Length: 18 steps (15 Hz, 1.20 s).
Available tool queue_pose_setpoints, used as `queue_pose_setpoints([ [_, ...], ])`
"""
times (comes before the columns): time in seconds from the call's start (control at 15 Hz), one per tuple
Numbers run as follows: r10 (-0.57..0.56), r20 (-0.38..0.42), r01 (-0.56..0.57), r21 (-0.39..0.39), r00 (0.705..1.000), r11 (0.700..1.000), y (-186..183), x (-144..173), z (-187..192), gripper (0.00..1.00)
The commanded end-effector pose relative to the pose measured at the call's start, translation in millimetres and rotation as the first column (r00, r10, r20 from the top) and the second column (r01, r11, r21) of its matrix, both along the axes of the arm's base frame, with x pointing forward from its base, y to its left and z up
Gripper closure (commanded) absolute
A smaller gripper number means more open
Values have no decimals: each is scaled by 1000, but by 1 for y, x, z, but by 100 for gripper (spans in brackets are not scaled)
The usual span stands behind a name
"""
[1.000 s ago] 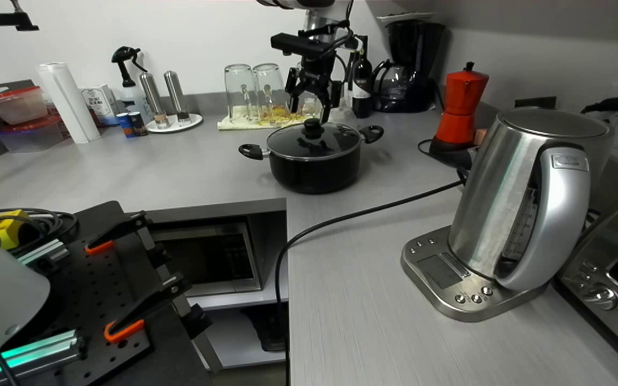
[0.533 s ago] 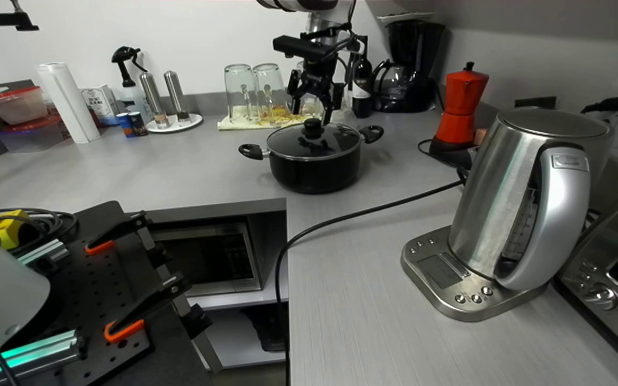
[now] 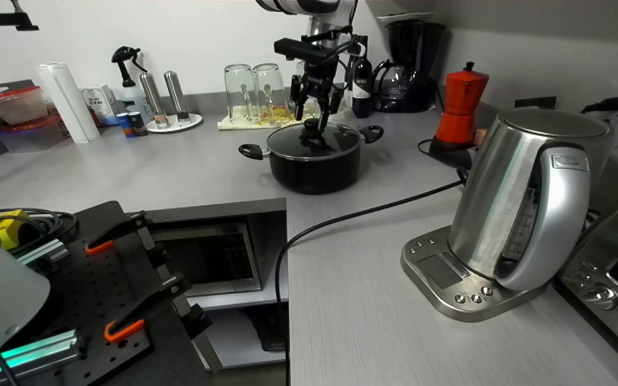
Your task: Take the lid off of the pot
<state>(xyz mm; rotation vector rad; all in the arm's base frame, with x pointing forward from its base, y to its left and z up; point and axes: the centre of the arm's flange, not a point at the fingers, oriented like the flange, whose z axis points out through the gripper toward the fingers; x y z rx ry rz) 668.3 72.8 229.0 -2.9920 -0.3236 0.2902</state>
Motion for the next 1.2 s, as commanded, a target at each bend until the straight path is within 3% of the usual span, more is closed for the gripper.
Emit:
queue_pose_setpoints([
  [0.0,15,12,-15,-10,1000,1000,0,8,0,56],
  [0.2,16,15,-16,-11,1000,1000,-2,9,2,76],
  [0.67,34,28,-34,-3,999,999,6,1,22,76],
  [1.13,94,87,-95,7,992,995,32,-19,80,76],
])
